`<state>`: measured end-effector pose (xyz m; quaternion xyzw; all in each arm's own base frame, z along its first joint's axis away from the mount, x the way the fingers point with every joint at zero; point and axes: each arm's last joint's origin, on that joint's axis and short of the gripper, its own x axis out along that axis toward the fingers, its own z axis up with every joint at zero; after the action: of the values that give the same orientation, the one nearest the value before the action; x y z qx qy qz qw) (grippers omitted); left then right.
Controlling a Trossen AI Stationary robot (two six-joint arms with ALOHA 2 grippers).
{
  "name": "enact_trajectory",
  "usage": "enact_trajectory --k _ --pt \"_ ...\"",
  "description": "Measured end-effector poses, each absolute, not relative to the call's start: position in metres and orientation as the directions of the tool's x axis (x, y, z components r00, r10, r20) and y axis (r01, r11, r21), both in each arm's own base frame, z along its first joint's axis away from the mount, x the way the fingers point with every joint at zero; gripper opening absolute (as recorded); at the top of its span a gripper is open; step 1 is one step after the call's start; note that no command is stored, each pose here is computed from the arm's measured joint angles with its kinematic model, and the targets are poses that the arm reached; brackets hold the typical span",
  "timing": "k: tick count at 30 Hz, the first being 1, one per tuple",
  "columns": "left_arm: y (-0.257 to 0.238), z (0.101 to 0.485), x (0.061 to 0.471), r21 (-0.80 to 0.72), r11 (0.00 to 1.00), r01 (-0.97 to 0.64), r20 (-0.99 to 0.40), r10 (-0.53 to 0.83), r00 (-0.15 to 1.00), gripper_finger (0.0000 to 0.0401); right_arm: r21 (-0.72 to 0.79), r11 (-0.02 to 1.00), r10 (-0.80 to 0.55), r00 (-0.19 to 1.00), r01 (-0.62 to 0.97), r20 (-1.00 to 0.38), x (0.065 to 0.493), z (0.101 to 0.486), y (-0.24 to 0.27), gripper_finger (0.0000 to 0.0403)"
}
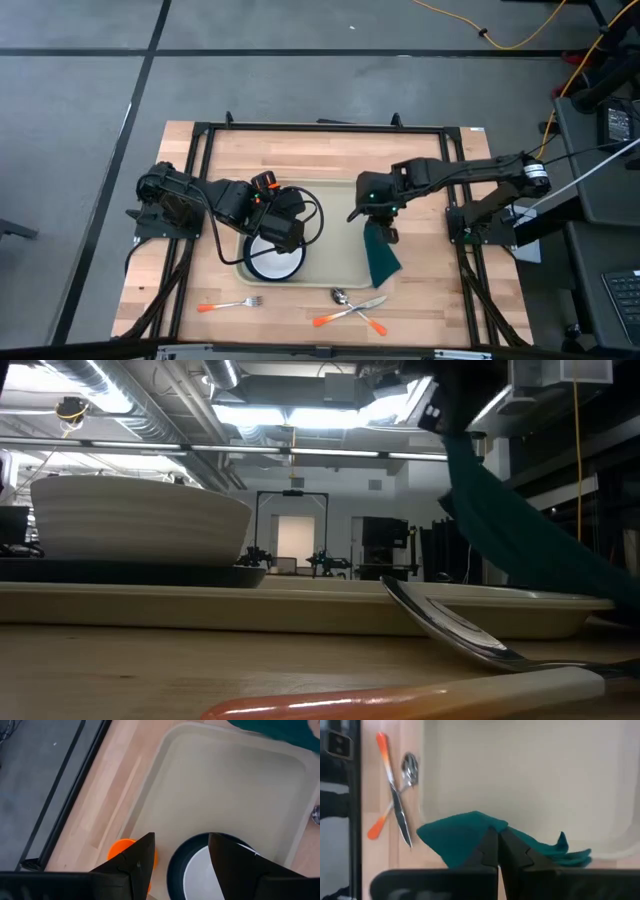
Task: Set up tray
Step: Put the dark green napkin on the gray tray
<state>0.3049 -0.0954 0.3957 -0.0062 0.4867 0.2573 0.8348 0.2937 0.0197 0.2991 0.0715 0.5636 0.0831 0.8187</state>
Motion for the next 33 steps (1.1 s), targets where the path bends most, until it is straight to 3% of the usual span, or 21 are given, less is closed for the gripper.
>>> enact_trajectory --k 10,22,33 --pt "-0.095 0.396 0.305 0.239 0.868 -0.435 -0.817 0.422 0.394 0.0180 0.182 0.983 0.166 0.402 0.001 -0.900 0.296 0.317 0.022 0.0002" --pt "-0.100 0.396 0.303 0.237 0.876 -0.420 -0.818 0.413 0.400 0.0180 0.007 0.998 -0.024 0.506 0.058 -0.862 0.276 0.388 0.055 0.0002" --pt "-0.102 0.396 0.303 0.250 0.883 -0.396 -0.818 0.412 0.402 0.0180 0.089 0.992 0.017 0.606 0.090 -0.795 0.235 0.453 0.089 0.0002"
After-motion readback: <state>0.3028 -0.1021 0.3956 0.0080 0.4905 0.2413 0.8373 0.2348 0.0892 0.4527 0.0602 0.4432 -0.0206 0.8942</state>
